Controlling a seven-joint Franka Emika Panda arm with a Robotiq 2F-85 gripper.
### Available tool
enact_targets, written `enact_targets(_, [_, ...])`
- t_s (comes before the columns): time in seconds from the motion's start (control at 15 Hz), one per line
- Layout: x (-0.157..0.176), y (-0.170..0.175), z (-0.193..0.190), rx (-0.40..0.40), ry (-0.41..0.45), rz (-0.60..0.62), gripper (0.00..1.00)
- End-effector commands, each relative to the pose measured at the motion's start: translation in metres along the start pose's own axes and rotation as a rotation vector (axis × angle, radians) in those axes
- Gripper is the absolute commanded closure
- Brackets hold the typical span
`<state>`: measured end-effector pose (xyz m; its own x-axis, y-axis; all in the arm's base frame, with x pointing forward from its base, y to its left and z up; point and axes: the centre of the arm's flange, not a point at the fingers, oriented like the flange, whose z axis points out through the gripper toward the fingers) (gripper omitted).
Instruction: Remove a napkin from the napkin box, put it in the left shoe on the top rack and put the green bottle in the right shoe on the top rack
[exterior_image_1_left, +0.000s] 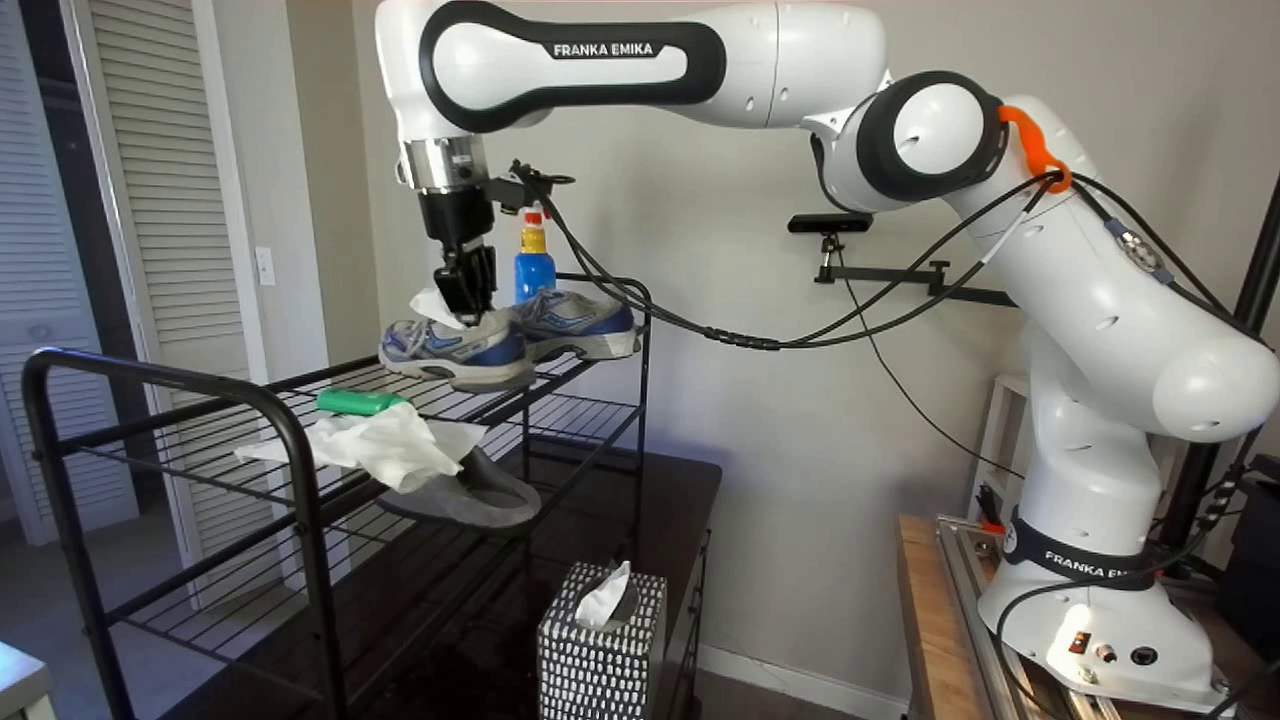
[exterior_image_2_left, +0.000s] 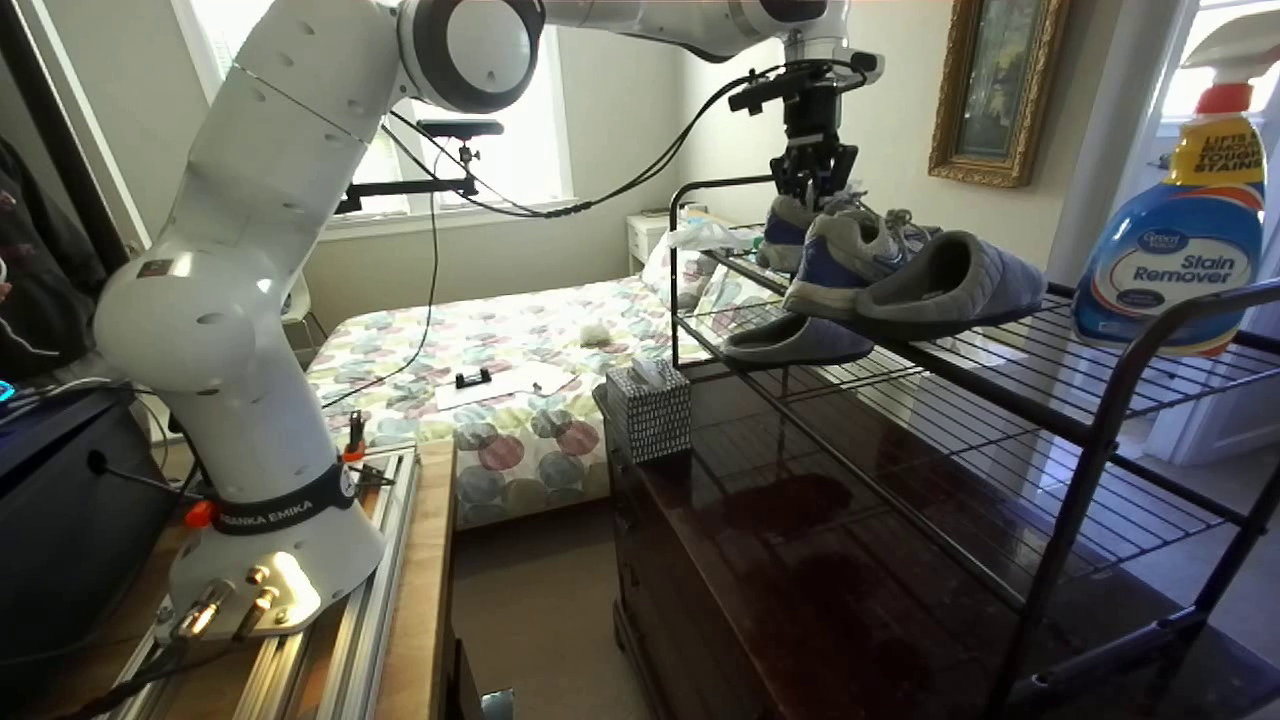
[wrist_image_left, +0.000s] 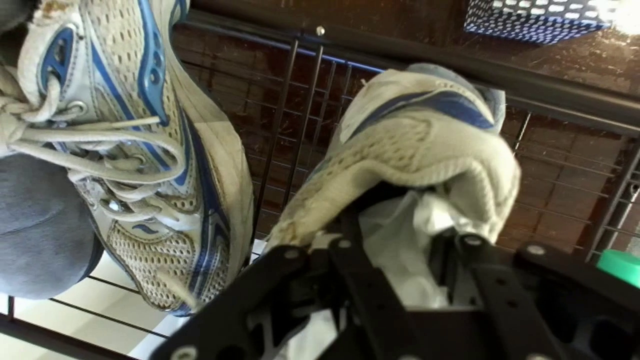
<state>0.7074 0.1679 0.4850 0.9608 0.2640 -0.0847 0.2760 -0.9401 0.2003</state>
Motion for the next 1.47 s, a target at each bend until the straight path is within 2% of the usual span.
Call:
enact_targets(0.0, [0.012, -0.001, -0.01, 0.023, -0.026, 0.004, 0.94])
enact_targets(0.07, [0.011, -0.001, -0.01, 0.023, -0.03, 0.003, 1.0])
enact_targets(0.13, [0.01, 0.0, -0.011, 0.022, -0.033, 0.003, 1.0])
enact_targets(0.2, [0.01, 0.001, -0.012, 0.021, -0.035, 0.005, 0.7])
enact_targets(0.33, [0.009, 0.002, -0.014, 0.021, -0.041, 0.009, 0.7])
enact_targets(0.67, [0.005, 0.007, -0.027, 0.026, -0.038, 0.017, 0.37])
enact_targets(0.73, [0.004, 0.008, -0.03, 0.027, -0.032, 0.02, 0.35])
enact_targets(0.8, [0.003, 0.009, -0.033, 0.027, -0.024, 0.024, 0.6])
enact_targets(0.87, [0.003, 0.011, -0.037, 0.028, -0.014, 0.025, 0.69])
enact_targets(0.93, [0.003, 0.012, -0.04, 0.028, -0.008, 0.027, 0.69])
enact_targets(1.13, [0.001, 0.014, -0.049, 0.032, 0.011, 0.03, 0.77])
enact_targets(1.4, [-0.004, 0.017, -0.065, 0.04, 0.054, 0.031, 1.0])
